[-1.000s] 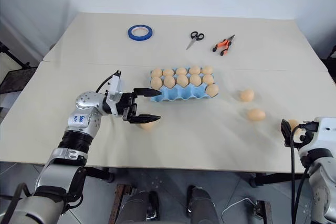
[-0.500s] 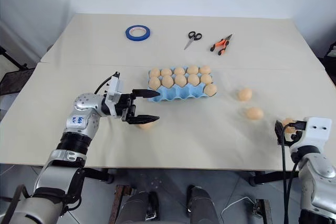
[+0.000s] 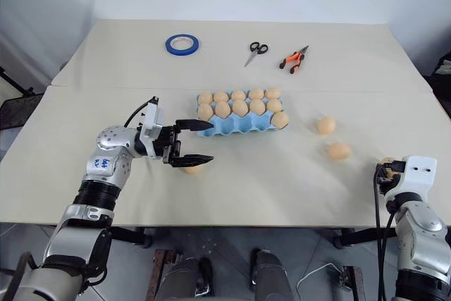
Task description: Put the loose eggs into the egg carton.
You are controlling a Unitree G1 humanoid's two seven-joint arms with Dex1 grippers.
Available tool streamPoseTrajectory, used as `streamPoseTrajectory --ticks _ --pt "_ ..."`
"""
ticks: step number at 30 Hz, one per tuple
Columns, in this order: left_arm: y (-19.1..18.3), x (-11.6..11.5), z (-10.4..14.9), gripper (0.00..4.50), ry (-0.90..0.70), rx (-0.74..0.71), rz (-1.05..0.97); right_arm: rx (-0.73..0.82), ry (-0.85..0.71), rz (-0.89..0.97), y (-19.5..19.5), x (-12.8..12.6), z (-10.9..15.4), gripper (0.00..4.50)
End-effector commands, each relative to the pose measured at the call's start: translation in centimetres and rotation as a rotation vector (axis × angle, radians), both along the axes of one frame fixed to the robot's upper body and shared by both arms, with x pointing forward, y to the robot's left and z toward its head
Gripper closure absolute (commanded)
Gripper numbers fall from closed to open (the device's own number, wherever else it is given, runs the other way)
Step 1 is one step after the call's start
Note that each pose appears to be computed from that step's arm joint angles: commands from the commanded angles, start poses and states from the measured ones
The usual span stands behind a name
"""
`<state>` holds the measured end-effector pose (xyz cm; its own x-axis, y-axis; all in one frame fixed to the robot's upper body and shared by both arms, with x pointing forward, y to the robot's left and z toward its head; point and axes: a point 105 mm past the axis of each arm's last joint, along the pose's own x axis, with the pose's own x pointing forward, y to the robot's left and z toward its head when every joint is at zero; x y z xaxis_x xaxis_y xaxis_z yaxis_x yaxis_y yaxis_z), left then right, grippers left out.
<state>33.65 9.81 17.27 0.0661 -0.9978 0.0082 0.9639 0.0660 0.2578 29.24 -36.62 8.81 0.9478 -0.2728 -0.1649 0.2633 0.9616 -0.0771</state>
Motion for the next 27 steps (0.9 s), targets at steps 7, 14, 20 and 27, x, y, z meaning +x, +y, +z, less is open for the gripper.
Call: streamPoseTrajectory --ticks 7,14,20,27 --pt "0.7 -0.1 0.7 0.00 -0.019 -0.018 0.027 -0.088 -0.172 0.160 3.0 1.2 7.8 2.94" --pt "1.0 0.2 0.8 0.00 -0.022 -0.019 0.050 -0.108 -0.173 0.462 12.1 3.8 11.4 2.94" --pt "1.3 0.4 0.9 0.00 -0.026 -0.020 0.073 -0.114 -0.156 0.666 19.7 6.1 11.4 2.94" --pt "1.6 0.2 1.0 0.00 -0.029 -0.023 0.092 -0.093 -0.124 0.789 24.5 8.5 9.9 2.94"
